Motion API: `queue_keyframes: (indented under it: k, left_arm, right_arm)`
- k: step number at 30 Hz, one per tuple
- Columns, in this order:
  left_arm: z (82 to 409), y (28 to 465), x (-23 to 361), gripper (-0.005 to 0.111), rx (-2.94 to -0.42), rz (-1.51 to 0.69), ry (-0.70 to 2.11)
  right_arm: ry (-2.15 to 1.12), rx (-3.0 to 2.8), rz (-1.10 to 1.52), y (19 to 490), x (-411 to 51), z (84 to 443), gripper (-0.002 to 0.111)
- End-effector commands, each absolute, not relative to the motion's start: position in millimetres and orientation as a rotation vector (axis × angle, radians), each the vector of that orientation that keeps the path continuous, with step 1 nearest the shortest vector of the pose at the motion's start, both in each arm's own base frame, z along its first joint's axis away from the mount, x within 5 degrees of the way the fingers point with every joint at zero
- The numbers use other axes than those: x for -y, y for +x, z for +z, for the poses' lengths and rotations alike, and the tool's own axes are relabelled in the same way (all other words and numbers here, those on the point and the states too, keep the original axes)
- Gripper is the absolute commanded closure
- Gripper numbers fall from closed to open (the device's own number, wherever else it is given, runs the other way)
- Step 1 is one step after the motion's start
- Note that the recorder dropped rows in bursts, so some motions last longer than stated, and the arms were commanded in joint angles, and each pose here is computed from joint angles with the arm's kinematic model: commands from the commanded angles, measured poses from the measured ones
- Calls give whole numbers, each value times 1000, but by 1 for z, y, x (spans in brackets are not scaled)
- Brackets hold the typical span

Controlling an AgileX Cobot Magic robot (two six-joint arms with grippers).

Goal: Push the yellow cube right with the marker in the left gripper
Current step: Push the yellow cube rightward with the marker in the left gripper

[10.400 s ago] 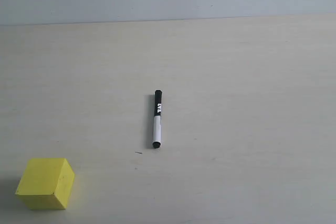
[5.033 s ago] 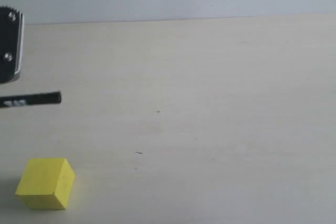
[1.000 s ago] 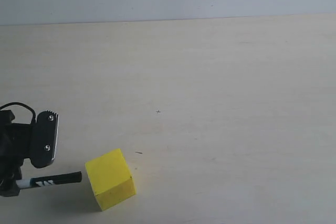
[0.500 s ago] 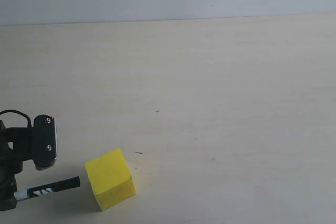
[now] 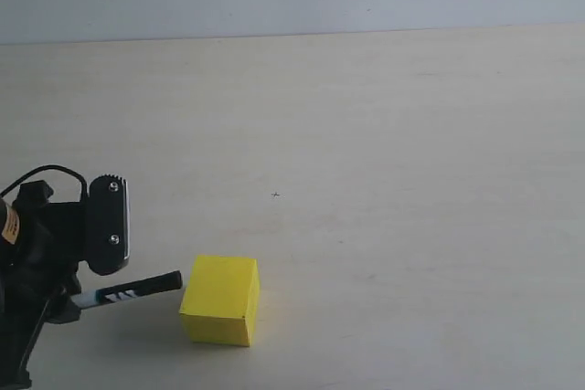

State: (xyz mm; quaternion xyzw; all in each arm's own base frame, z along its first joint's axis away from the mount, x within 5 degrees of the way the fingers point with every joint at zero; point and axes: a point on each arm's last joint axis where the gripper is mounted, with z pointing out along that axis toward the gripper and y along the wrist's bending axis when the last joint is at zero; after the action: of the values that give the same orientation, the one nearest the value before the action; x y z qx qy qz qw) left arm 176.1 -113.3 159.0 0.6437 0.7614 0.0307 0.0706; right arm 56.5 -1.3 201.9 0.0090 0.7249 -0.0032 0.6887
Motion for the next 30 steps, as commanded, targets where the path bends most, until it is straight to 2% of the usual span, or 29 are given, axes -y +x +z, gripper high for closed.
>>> queue_keyframes:
  k: [1, 7, 17, 20, 25, 30]
  left_arm:
    - [162, 181, 100, 107, -2242, 249, 2065]
    - [166, 189, 96, 107, -2189, 298, 2153]
    - [169, 200, 110, 107, -2180, 154, 2334]
    - [166, 203, 110, 107, -2177, 55, 2322]
    - [167, 210, 104, 107, -2203, 50, 2265]
    - [156, 217, 80, 107, -2347, 32, 2146]
  right_arm:
    - [18, -1617, -8, 56, 1, 201, 108]
    - [18, -1617, -8, 56, 1, 201, 108]
    - [18, -1617, -8, 56, 1, 201, 108]
    - [18, -1617, -8, 56, 1, 201, 108]
    - [18, -1617, -8, 56, 1, 201, 108]
    - [18, -1617, -8, 56, 1, 201, 108]
